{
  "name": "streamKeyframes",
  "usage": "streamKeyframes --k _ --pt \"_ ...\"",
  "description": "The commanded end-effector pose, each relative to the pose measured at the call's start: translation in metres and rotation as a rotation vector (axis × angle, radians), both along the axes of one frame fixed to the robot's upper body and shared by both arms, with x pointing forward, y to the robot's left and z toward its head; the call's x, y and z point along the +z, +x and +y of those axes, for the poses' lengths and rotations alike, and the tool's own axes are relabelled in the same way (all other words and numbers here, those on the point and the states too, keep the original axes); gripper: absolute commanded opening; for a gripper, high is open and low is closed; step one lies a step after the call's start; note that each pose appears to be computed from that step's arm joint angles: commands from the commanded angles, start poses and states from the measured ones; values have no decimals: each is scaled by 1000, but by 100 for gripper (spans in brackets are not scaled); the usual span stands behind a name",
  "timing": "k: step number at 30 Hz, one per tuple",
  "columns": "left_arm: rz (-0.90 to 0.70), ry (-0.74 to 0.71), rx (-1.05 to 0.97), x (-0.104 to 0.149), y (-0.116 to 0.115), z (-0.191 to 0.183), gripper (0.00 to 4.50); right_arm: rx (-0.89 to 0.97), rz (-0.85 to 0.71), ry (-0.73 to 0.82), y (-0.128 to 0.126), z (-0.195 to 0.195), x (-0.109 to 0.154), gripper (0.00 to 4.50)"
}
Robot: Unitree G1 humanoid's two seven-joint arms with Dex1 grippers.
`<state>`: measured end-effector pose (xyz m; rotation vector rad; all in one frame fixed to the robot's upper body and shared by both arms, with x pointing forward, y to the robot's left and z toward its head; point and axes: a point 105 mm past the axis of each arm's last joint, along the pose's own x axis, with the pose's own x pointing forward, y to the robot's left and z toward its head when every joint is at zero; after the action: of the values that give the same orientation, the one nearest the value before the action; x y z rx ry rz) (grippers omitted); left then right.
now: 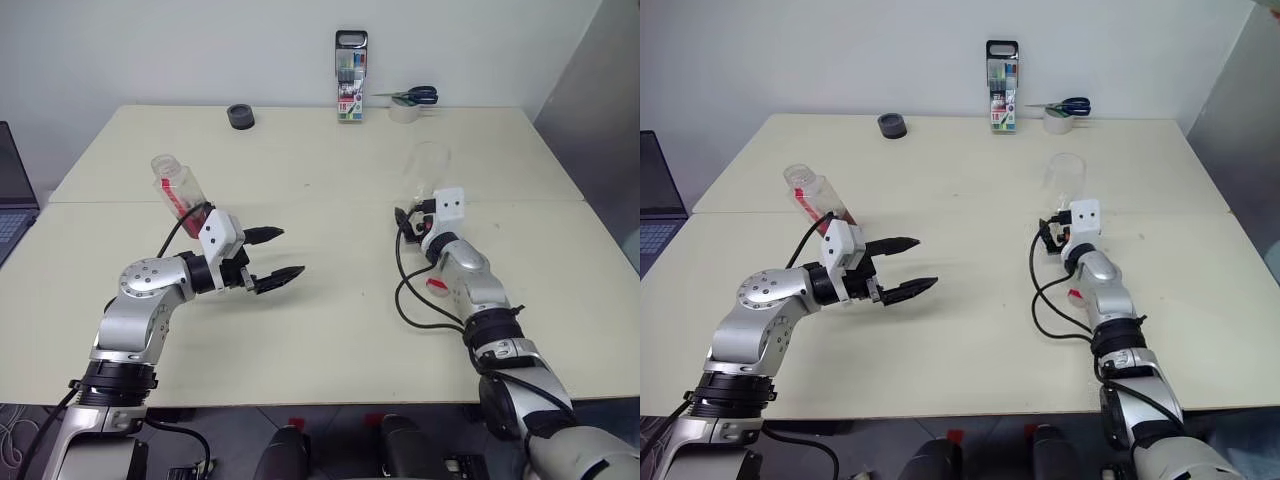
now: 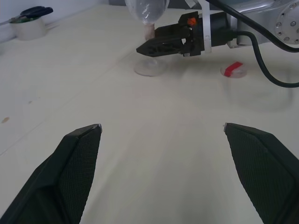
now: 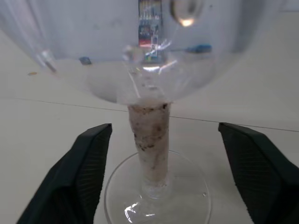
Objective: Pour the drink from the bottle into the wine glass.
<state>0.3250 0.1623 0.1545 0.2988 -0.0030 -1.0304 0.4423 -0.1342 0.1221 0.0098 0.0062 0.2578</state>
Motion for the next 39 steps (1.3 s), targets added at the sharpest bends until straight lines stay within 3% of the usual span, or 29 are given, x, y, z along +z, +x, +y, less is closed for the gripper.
streamKeyframes --k 1,7,8,13,16,19,26,38,39 --pt "-39 10 6 8 -2 5 450 17 -79 28 4 4 22 251" --pt "-27 7 49 6 -7 16 450 108 -118 49 0 25 34 28" --pt "-18 2 61 6 -9 19 450 146 -130 54 -2 35 39 13" --pt "-4 4 130 6 -15 40 450 339 -176 48 -18 94 52 13" --pt "-9 3 174 10 -16 51 450 484 -168 26 -33 143 49 13" --pt "-5 9 193 9 -19 56 450 553 -148 18 -41 167 44 13" --pt "-10 13 241 8 -25 64 450 646 -93 -18 -51 196 26 13" --pt "-46 0 258 21 -23 64 450 684 -72 -63 -58 201 6 13" --pt "-55 0 253 24 -21 62 450 685 -72 -65 -58 201 5 48"
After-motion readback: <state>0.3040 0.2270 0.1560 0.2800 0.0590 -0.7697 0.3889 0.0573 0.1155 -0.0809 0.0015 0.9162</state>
